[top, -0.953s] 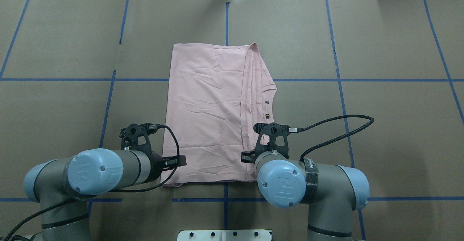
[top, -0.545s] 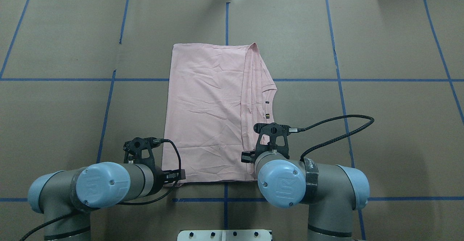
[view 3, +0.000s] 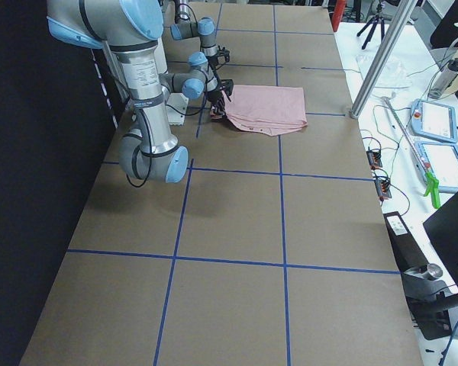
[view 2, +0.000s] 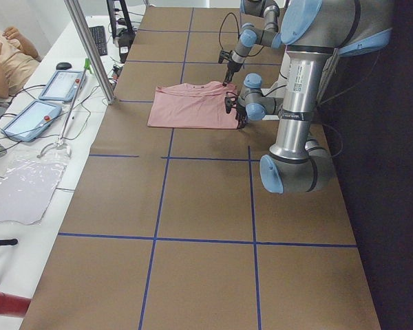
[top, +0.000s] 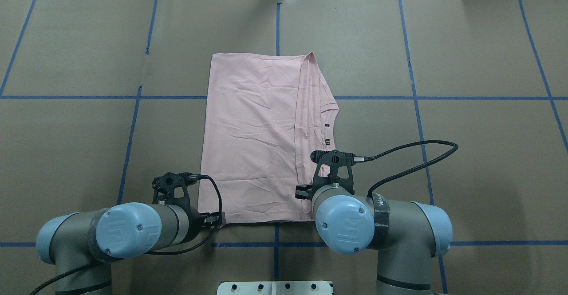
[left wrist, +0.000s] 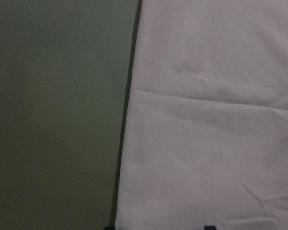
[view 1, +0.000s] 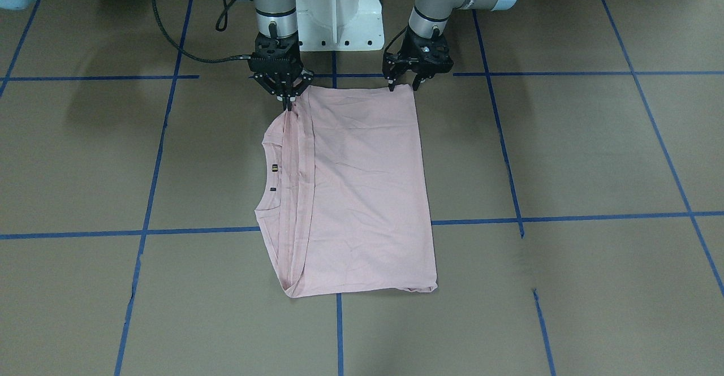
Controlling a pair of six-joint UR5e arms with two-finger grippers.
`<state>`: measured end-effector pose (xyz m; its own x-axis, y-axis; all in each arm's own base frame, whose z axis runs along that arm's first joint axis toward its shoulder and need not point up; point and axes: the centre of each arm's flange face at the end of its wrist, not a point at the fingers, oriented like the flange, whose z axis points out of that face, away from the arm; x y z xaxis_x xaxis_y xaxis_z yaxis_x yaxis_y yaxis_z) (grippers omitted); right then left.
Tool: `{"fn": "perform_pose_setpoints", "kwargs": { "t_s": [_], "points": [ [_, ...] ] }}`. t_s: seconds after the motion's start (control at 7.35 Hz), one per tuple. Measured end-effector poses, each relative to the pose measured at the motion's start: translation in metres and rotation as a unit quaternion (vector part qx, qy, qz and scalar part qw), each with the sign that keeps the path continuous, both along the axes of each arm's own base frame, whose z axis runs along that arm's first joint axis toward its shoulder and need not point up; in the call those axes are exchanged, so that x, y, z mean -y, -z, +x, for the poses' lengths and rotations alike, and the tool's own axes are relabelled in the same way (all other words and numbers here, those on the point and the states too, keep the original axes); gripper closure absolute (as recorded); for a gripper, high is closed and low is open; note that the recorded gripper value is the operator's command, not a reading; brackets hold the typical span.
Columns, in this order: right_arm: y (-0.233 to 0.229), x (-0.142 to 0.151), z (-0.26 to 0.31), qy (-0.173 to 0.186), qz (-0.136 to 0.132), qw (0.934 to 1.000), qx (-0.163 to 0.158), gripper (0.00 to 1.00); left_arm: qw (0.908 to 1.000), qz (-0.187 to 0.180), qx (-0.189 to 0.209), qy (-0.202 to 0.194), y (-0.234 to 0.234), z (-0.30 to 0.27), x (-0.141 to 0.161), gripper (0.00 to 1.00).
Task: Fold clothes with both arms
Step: 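Move both grippers to the shirt edge nearest the robot and pinch it, then lift the near edge and fold it away from the robot with both grippers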
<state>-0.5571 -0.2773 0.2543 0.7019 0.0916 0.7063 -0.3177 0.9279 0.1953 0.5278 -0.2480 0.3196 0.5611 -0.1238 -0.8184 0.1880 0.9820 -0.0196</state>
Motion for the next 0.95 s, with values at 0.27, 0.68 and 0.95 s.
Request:
{"fn": "perform_pose_setpoints", "kwargs": {
  "t_s": [0.27, 0.68, 0.95],
  "points": [
    [0.0, 0.0001, 0.0001, 0.0, 0.0, 1.0, 0.0, 1.0, 1.0, 0.0, 0.001, 0.0, -0.0012, 0.0002, 0.0, 0.32],
    [-0.0001, 0.0002, 0.0001, 0.0, 0.0, 1.0, 0.0, 1.0, 1.0, 0.0, 0.003, -0.001, -0.0037, -0.0002, -0.0008, 0.75],
    [-0.0003, 0.0008, 0.0003, -0.001, 0.0, 1.0, -0.001, 1.0, 1.0, 0.001, 0.002, -0.002, -0.0028, -0.0006, -0.0017, 1.0]
  ]
}}
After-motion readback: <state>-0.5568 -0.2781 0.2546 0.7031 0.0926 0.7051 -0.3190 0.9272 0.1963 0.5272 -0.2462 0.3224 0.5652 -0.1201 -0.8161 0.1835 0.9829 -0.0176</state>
